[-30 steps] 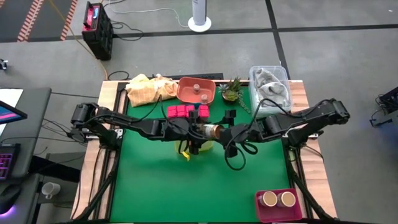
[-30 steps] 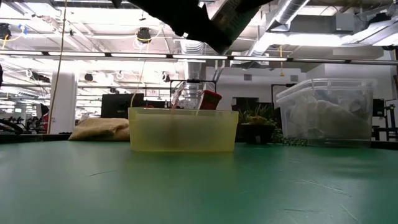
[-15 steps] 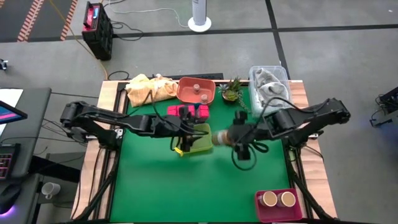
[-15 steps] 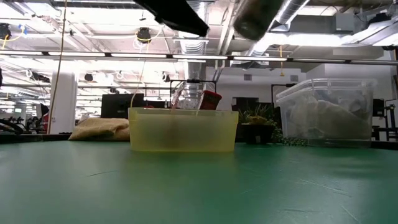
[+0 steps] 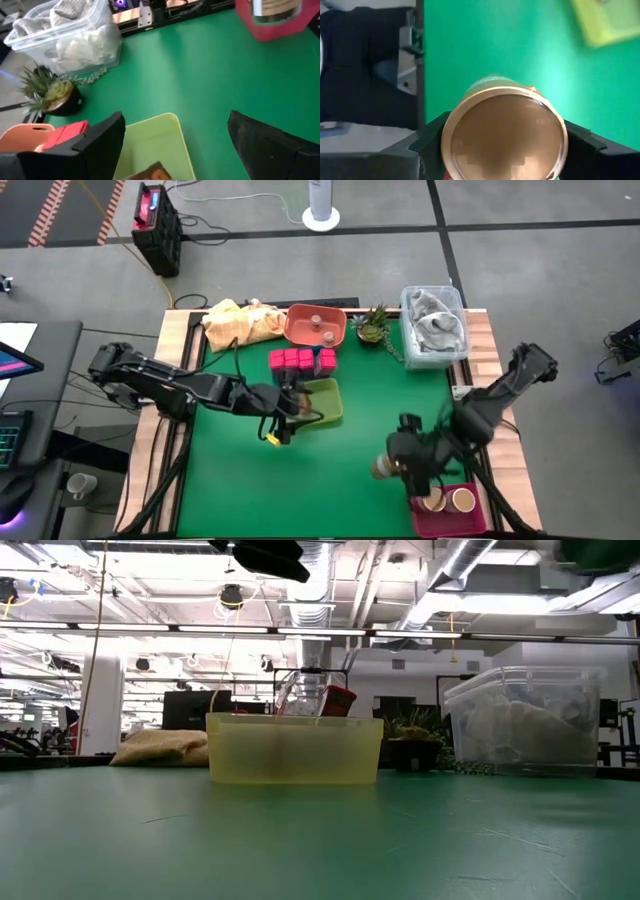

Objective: Sort spices by type
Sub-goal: Put the gold seasoning can into the pink bin

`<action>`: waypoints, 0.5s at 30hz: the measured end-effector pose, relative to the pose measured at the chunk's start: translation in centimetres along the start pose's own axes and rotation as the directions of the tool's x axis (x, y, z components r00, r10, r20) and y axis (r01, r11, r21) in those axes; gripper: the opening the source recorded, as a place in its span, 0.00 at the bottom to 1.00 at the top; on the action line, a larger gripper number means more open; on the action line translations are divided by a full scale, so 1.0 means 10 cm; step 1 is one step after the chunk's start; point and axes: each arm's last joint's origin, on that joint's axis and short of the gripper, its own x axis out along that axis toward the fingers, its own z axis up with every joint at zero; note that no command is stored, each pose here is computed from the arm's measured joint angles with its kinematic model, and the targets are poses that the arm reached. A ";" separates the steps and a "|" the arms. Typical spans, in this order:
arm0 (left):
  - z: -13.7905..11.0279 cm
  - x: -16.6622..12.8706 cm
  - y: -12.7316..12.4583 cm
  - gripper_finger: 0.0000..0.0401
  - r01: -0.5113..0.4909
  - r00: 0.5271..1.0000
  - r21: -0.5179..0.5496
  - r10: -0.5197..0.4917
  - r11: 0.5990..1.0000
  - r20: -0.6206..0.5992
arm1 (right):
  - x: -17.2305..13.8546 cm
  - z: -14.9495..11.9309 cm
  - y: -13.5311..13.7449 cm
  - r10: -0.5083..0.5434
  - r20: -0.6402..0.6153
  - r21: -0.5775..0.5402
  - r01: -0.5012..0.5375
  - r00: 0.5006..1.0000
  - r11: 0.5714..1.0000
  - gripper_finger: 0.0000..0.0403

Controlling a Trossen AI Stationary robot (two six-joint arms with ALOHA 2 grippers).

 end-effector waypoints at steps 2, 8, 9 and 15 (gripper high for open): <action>-0.01 -0.02 -0.06 0.84 -0.006 1.000 0.007 0.006 1.000 -0.010 | 0.06 -0.09 0.13 0.005 -0.030 0.038 -0.004 1.000 0.999 0.75; -0.03 -0.07 -0.19 0.84 -0.002 0.999 0.043 0.004 0.999 -0.036 | 0.25 -0.33 0.47 0.026 -0.109 0.173 -0.006 0.994 0.985 0.75; -0.03 -0.08 -0.19 0.84 -0.002 0.999 0.041 0.003 0.999 -0.037 | 0.28 -0.36 0.52 0.032 -0.120 0.193 -0.009 0.992 0.981 0.75; -0.03 -0.09 -0.24 0.84 0.009 0.999 0.027 -0.008 1.000 -0.035 | 0.41 -0.47 0.76 0.097 -0.121 0.289 -0.058 0.988 0.955 0.75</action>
